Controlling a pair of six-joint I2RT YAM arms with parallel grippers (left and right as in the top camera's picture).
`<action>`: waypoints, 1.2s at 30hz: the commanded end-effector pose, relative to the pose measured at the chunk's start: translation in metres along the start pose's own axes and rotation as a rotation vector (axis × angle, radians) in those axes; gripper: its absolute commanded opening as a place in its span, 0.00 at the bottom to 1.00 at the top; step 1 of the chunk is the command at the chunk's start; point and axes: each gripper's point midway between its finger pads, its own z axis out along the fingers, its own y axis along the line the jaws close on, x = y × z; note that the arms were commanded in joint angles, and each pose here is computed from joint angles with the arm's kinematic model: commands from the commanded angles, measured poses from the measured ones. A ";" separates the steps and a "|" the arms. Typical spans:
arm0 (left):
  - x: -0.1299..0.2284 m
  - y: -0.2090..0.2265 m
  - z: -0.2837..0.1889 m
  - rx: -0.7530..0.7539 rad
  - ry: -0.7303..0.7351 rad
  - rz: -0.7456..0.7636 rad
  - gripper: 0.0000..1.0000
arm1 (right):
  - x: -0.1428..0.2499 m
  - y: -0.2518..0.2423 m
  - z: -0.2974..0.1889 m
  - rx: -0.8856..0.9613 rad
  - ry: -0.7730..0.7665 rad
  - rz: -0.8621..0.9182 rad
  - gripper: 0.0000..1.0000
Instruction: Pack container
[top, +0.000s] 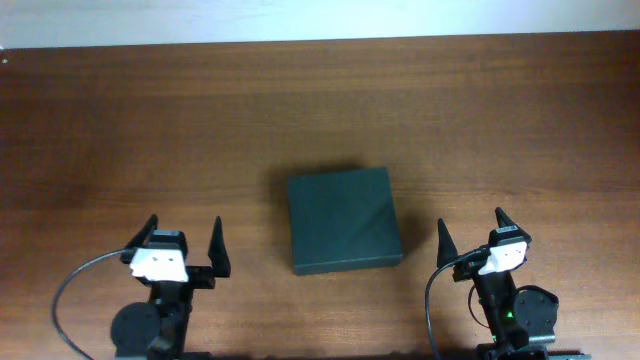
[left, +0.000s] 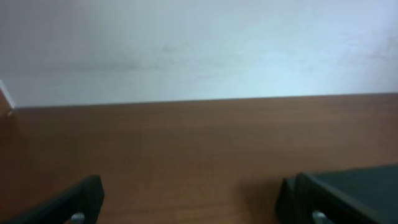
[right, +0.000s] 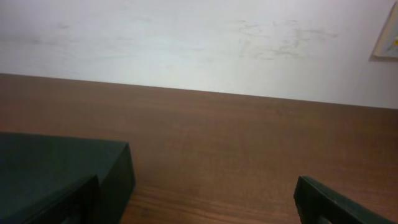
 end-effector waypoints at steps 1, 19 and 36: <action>0.015 -0.008 0.003 0.050 -0.031 0.062 0.99 | 0.001 0.000 0.000 0.005 0.001 0.000 0.99; 0.032 -0.004 0.017 0.030 -0.206 0.057 0.99 | 0.002 0.000 0.000 0.005 0.001 0.000 0.99; 0.074 0.001 0.022 0.010 -0.038 0.042 0.99 | 0.002 -0.001 0.000 0.005 0.001 0.000 0.99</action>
